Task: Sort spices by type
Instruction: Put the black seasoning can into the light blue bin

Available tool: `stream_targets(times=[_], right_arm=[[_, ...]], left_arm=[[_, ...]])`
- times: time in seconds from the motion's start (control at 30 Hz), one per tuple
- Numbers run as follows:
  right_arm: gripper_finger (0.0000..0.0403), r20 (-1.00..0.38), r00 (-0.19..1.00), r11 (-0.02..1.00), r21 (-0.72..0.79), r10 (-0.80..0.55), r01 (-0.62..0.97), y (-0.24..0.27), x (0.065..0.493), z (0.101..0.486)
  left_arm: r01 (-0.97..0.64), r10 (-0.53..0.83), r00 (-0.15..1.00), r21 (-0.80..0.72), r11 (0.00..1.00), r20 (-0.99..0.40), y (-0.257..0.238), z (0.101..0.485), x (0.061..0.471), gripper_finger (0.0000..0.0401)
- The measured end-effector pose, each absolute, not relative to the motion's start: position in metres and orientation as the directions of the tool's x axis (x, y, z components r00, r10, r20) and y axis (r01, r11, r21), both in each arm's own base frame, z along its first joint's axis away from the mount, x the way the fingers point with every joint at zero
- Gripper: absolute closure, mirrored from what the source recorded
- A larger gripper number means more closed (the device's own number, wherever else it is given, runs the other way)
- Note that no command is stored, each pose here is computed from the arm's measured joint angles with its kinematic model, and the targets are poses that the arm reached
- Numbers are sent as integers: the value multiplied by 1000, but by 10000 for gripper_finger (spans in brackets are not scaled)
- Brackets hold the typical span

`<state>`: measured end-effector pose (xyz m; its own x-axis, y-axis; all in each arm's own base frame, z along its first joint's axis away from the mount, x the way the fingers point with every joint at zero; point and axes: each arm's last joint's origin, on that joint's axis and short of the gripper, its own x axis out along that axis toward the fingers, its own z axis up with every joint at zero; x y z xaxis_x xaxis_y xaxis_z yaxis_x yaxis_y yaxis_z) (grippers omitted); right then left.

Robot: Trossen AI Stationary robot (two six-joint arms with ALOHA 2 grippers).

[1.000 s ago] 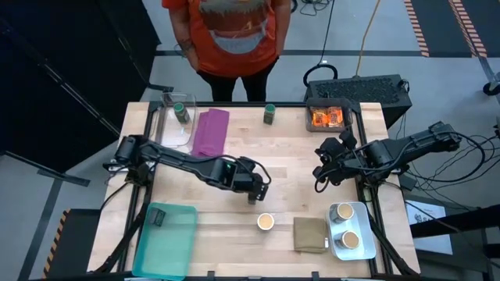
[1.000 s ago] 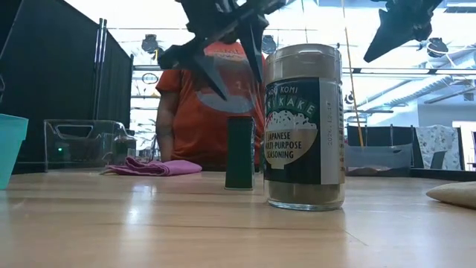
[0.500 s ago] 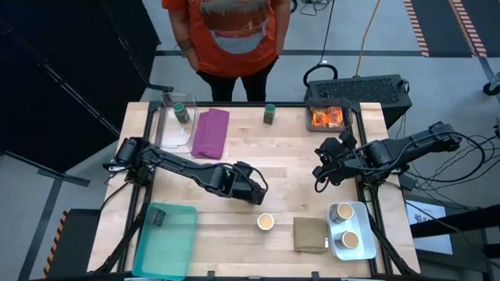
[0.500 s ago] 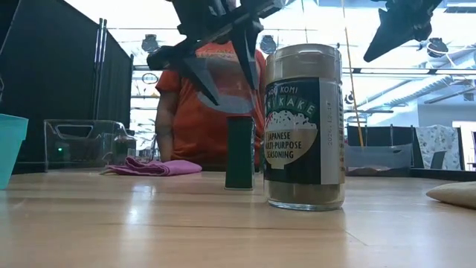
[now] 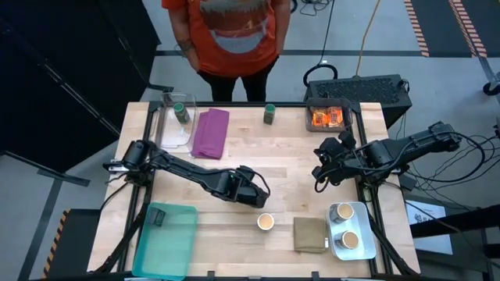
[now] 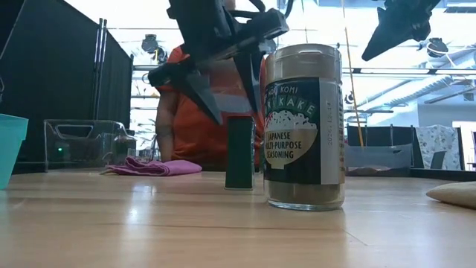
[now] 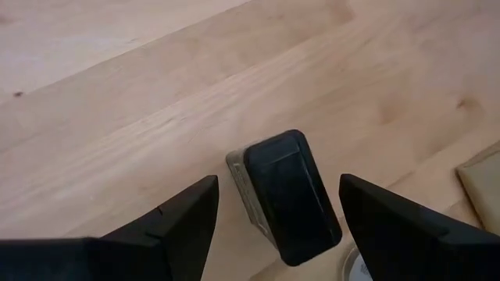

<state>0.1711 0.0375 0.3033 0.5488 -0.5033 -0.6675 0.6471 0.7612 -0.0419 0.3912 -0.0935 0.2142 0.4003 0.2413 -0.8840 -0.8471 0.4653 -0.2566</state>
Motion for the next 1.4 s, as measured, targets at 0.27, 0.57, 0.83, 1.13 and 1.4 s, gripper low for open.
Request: stream_targets(times=[0.27,0.57,0.83,1.13,1.4], right_arm=[[402,-667,549,761,-42,-503,647,37,171,303],[402,-665,549,759,-44,-507,649,37,171,303],[402,-660,557,761,-36,-504,647,38,172,304],[402,-659,563,769,-36,-498,638,38,173,304],[402,-655,565,769,-38,-502,638,38,173,305]], left_arm=[[-833,234,426,-279,477,-874,-101,215,391,129],[-828,268,445,-279,486,-855,-105,216,391,129],[-839,279,419,-250,484,-864,-107,203,395,129],[-847,288,386,-213,486,-876,-108,185,400,129],[-846,288,389,-216,487,-875,-108,185,400,144]])
